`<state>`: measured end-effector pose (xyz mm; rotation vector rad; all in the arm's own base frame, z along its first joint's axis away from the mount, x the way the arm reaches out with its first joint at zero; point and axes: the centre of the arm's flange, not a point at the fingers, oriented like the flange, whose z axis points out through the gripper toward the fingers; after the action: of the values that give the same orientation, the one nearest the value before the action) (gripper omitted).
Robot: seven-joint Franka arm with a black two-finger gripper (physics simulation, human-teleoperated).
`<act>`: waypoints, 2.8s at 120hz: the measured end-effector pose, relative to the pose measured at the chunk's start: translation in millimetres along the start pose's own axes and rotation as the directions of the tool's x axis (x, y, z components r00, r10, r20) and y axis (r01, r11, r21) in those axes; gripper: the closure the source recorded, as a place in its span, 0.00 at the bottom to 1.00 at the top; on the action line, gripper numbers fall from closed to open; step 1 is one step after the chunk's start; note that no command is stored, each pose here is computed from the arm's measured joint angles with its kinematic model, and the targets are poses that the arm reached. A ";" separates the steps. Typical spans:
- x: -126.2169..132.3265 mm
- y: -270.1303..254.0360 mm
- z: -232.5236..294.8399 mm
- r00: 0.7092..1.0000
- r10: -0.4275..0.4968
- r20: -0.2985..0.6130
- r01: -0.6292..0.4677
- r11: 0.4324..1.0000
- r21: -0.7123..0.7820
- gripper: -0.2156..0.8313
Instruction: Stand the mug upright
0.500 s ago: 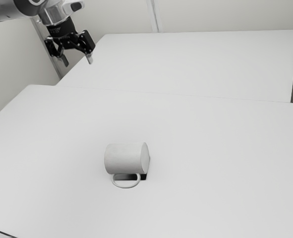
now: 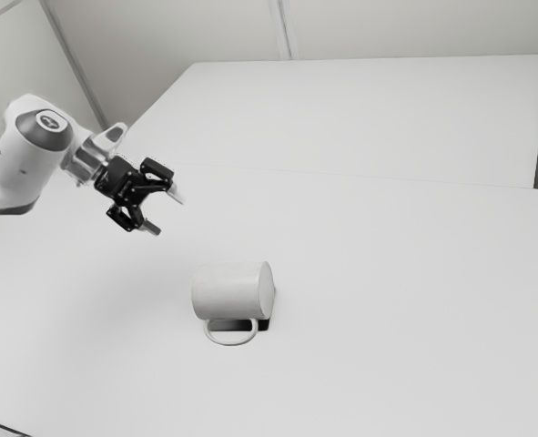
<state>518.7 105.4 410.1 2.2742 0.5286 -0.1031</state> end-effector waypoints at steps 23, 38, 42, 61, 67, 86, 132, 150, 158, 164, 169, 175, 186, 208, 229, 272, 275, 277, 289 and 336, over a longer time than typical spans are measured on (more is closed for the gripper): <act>-8.5 -63.0 20.4 0.994 -0.005 -0.111 -0.022 0.969 -0.245 0.21; -21.7 -92.1 43.7 0.989 0.012 -0.149 -0.061 0.943 -0.327 0.21; -24.8 -95.6 50.0 0.987 0.026 -0.158 -0.079 0.938 -0.337 0.21; -28.1 -92.3 79.4 0.973 0.142 -0.180 -0.197 0.920 -0.340 0.21; -27.8 -94.1 93.4 0.970 0.171 -0.171 -0.220 0.917 -0.334 0.21; -24.6 -108.8 102.3 0.951 0.235 -0.201 -0.290 0.902 -0.319 0.21; -42.6 -107.9 107.1 0.893 0.339 -0.296 -0.431 0.835 -0.342 0.21; -53.8 -110.0 119.2 0.892 0.331 -0.309 -0.435 0.817 -0.379 0.21; -57.6 -109.7 122.1 0.890 0.331 -0.313 -0.438 0.810 -0.389 0.21; -60.8 -108.7 124.9 0.889 0.335 -0.312 -0.442 0.805 -0.395 0.21; -62.9 -107.6 127.6 0.889 0.336 -0.312 -0.444 0.802 -0.400 0.21; -64.8 -105.9 131.3 0.888 0.339 -0.311 -0.447 0.798 -0.405 0.21; -66.7 -100.9 137.6 0.885 0.346 -0.311 -0.454 0.790 -0.412 0.21; -68.1 -92.7 145.1 0.879 0.360 -0.314 -0.468 0.780 -0.416 0.41; -66.8 -93.4 140.1 0.875 0.355 -0.329 -0.471 0.778 -0.415 0.76; -65.6 -74.0 135.9 0.858 0.364 -0.361 -0.500 0.752 -0.429 0.93; -65.8 -72.3 136.6 0.857 0.366 -0.361 -0.502 0.751 -0.429 0.94; -65.9 -71.2 137.2 0.857 0.368 -0.361 -0.503 0.750 -0.429 0.94; -68.3 -58.4 135.5 0.846 0.386 -0.368 -0.523 0.735 -0.431 0.95; -15.8 56.4 52.7 0.525 0.850 0.034 -0.846 0.518 0.128 0.96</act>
<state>531.9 28.0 416.1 2.4083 -0.6661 0.4153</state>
